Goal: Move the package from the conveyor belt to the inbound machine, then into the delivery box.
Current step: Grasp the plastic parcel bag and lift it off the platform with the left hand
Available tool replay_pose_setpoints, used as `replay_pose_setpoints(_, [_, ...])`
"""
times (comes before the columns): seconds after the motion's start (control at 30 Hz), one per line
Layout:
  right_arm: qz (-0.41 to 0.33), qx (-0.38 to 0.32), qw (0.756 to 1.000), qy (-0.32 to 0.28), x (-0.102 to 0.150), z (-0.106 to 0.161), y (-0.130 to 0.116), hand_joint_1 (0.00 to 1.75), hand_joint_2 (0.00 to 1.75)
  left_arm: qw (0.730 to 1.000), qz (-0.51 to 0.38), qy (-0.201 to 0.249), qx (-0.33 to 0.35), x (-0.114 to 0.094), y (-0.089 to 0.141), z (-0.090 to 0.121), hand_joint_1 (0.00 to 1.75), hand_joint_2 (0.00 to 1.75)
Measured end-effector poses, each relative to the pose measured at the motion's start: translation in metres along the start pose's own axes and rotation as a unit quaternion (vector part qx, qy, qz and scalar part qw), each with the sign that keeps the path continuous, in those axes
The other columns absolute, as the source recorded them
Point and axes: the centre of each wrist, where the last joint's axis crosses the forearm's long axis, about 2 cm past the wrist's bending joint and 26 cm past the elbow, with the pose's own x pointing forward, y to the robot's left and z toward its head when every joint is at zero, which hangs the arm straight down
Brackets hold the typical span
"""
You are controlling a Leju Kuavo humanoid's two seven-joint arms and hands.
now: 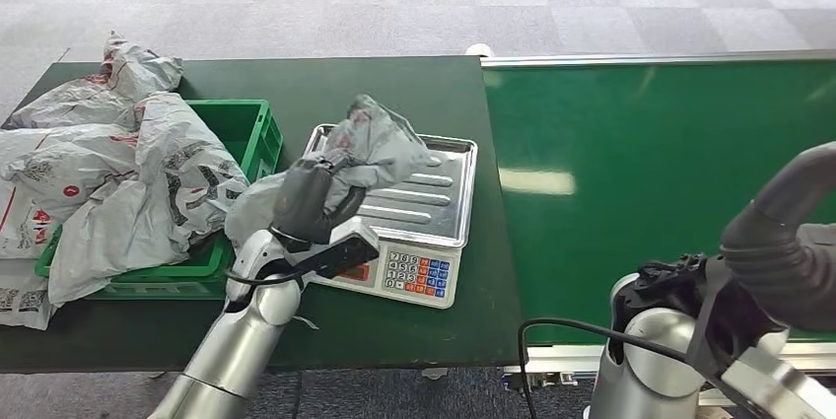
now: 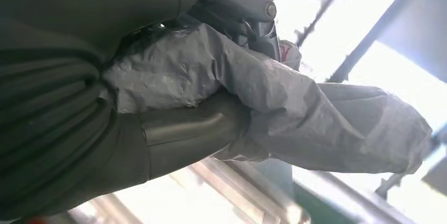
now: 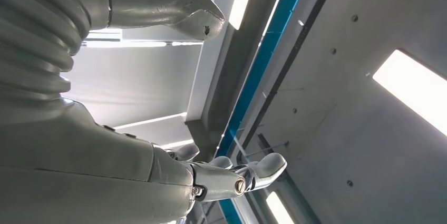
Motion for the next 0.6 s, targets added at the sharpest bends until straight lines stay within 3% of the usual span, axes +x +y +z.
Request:
replay_pose_setpoints(0.1, [0.0, 0.001, 1.0, 0.001, 0.0, 0.001, -0.001, 0.0, 1.75, 0.996, -0.017, 0.005, 0.085, 0.0, 0.02, -0.007, 1.75, 1.75])
replay_pose_setpoints(0.4, [0.0, 0.002, 1.0, 0.004, 0.0, 0.002, -0.002, 0.0, 1.75, 0.987, -0.042, 0.003, 0.155, 0.001, 0.041, -0.011, 1.75, 1.75])
replay_pose_setpoints(0.5, [-0.002, 0.001, 1.0, 0.008, -0.001, 0.003, -0.001, 0.0, 1.75, 0.971, -0.11, 0.004, 0.21, -0.001, 0.052, -0.011, 1.75, 1.75])
replay_pose_setpoints(0.6, [-0.004, 0.003, 1.0, 0.014, -0.002, 0.005, 0.0, 0.0, 1.75, 0.942, -0.251, -0.014, 0.223, -0.002, 0.071, -0.012, 1.75, 1.75])
